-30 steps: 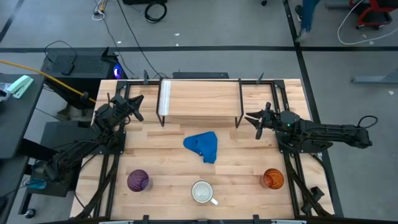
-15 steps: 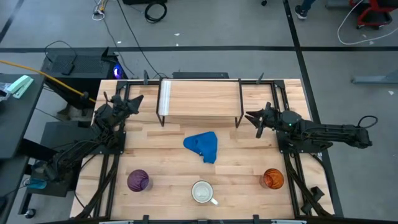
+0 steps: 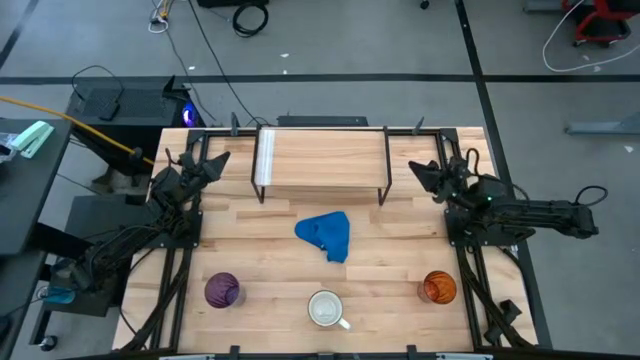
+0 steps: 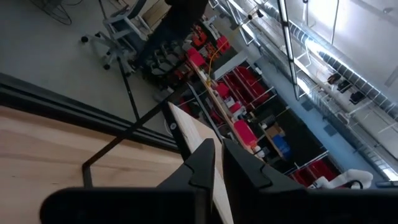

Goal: Stack small to large cups/mugs on shelf
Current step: Move the orange glass to the middle of the table

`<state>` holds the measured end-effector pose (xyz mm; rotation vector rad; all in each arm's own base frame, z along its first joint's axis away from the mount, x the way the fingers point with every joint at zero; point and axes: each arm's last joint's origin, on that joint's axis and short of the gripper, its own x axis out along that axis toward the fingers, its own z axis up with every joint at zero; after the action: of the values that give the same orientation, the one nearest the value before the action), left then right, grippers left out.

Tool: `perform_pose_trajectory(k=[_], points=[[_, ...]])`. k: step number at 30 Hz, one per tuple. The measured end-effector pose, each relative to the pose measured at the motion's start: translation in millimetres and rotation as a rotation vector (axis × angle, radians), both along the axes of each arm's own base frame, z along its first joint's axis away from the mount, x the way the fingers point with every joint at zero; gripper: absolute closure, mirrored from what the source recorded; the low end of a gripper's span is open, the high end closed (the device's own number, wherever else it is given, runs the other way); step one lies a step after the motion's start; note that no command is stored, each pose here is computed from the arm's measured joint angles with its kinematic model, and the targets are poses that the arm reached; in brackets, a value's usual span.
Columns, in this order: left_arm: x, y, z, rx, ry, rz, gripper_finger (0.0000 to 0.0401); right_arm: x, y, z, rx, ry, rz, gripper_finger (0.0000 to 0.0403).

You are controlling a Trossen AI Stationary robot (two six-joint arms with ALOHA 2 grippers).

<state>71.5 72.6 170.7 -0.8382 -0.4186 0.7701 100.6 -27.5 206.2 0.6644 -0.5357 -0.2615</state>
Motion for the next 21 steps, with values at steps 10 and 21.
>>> perform_pose_trajectory(k=[10,21], points=[[-0.4,-1.5,13.5,-0.039,-0.25,-0.05,0.0378,-11.9,2.5,20.8,-0.046,-0.248,0.004,0.03],[-21.8,-23.7,68.4,0.514,-0.626,-0.1,0.0383,-27.0,6.7,51.0,-0.115,-0.467,0.031,0.03]])
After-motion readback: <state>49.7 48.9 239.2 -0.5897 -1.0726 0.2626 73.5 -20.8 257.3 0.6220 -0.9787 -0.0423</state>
